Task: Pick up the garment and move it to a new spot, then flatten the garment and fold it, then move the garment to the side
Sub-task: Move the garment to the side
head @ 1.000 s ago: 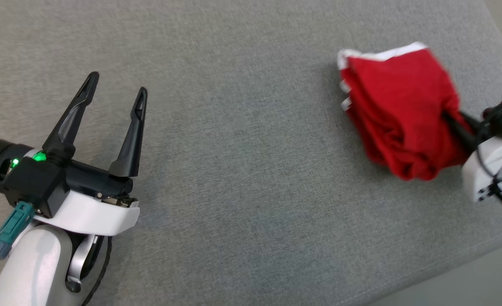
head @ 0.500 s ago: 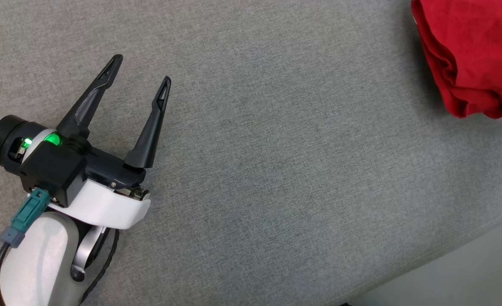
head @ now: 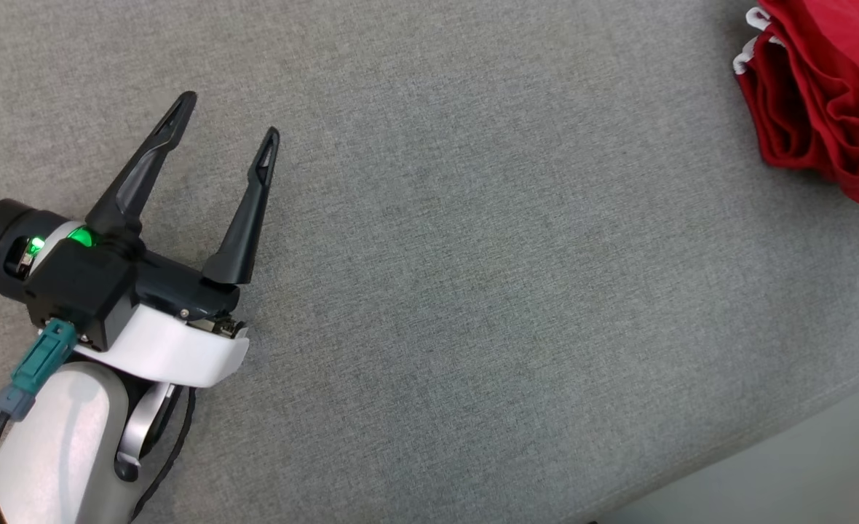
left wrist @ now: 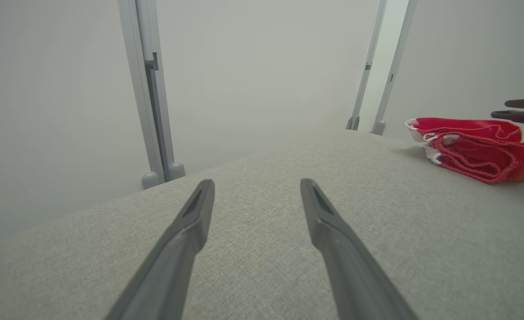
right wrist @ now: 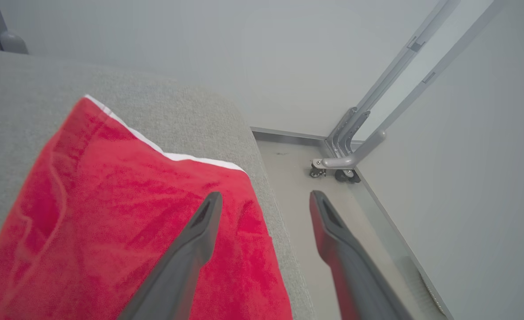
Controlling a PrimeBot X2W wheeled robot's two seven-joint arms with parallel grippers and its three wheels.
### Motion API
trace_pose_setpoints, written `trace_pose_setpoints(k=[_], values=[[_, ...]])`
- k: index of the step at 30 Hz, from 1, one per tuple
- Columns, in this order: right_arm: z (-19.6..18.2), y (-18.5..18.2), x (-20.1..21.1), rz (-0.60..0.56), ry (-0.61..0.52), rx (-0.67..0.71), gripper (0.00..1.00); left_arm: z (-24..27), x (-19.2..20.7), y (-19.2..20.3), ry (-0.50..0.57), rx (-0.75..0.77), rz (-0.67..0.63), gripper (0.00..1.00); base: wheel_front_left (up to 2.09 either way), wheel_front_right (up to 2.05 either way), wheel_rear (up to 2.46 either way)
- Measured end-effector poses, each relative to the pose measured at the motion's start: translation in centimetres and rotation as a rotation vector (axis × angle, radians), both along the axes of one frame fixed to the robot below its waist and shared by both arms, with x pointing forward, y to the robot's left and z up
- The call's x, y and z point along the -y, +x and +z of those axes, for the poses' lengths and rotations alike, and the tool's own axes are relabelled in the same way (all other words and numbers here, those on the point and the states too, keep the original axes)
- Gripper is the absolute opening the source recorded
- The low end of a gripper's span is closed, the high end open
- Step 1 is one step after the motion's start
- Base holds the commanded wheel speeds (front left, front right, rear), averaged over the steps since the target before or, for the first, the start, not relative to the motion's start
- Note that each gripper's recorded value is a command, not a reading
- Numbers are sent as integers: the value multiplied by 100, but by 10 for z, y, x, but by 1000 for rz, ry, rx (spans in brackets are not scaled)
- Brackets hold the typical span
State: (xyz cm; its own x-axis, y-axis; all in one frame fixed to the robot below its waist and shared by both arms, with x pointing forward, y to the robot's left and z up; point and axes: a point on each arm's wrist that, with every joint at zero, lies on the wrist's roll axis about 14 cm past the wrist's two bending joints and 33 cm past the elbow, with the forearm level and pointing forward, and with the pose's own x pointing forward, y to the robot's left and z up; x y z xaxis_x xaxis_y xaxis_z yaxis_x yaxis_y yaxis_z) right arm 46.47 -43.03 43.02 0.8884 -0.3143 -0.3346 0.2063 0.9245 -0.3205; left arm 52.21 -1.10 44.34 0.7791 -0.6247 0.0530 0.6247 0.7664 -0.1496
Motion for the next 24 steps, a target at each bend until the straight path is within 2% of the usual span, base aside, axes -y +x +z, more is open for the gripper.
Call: trace_pose_setpoints(k=[8, 13, 24], values=[[23, -14, -37, -30, 135, 227, 100, 12, -13, -8, -5, -3, 59, 100, 0, 0, 0], [27, -28, -71, -20, 214, 309, 100, 22, -29, -15, 3, 5, 112, 100, 0, 0, 0], [34, -27, -168, 110, 383, 416, 100, 37, -88, -35, -5, 1, 311, 100, 0, 0, 0]])
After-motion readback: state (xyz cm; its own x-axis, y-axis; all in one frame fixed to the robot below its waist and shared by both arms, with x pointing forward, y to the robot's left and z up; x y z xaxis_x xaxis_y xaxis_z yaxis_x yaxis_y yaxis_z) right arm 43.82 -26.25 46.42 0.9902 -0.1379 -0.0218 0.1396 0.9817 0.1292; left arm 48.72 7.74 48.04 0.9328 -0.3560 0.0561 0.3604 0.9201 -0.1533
